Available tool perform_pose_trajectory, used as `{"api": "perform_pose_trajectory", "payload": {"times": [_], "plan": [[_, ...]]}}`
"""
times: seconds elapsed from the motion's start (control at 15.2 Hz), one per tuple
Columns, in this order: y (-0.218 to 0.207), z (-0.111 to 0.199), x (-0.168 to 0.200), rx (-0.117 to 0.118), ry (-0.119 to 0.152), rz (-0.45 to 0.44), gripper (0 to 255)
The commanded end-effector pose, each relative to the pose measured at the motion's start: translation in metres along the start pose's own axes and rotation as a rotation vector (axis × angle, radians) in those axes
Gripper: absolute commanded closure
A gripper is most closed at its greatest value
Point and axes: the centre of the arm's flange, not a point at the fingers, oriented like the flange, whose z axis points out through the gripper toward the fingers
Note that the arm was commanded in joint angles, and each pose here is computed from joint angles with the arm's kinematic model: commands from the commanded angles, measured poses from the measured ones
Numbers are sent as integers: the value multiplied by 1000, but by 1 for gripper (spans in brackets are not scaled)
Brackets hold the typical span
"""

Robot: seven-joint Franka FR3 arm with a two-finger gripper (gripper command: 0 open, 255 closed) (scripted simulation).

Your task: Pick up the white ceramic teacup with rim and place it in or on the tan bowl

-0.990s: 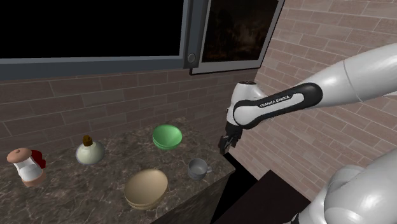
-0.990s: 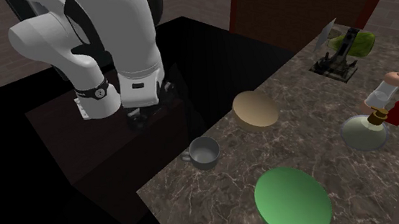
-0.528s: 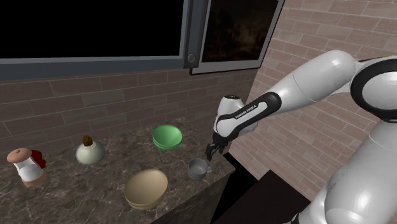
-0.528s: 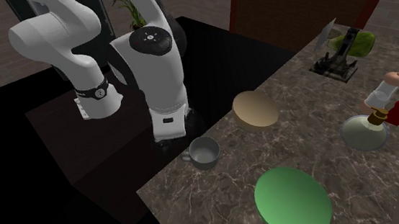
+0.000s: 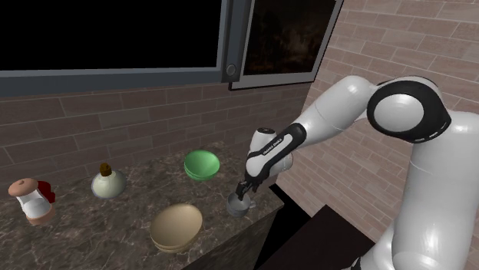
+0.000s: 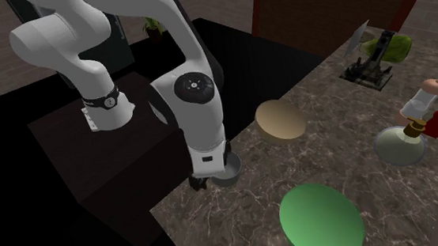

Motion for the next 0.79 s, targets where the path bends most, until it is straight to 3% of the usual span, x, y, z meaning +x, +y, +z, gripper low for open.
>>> {"api": "perform_pose_trajectory", "payload": {"times": [0.0, 0.26, 0.73], "plan": [[1, 11, 0, 0, 1, 0, 0], [1, 30, 0, 0, 1, 0, 0], [1, 30, 0, 0, 1, 0, 0]]}}
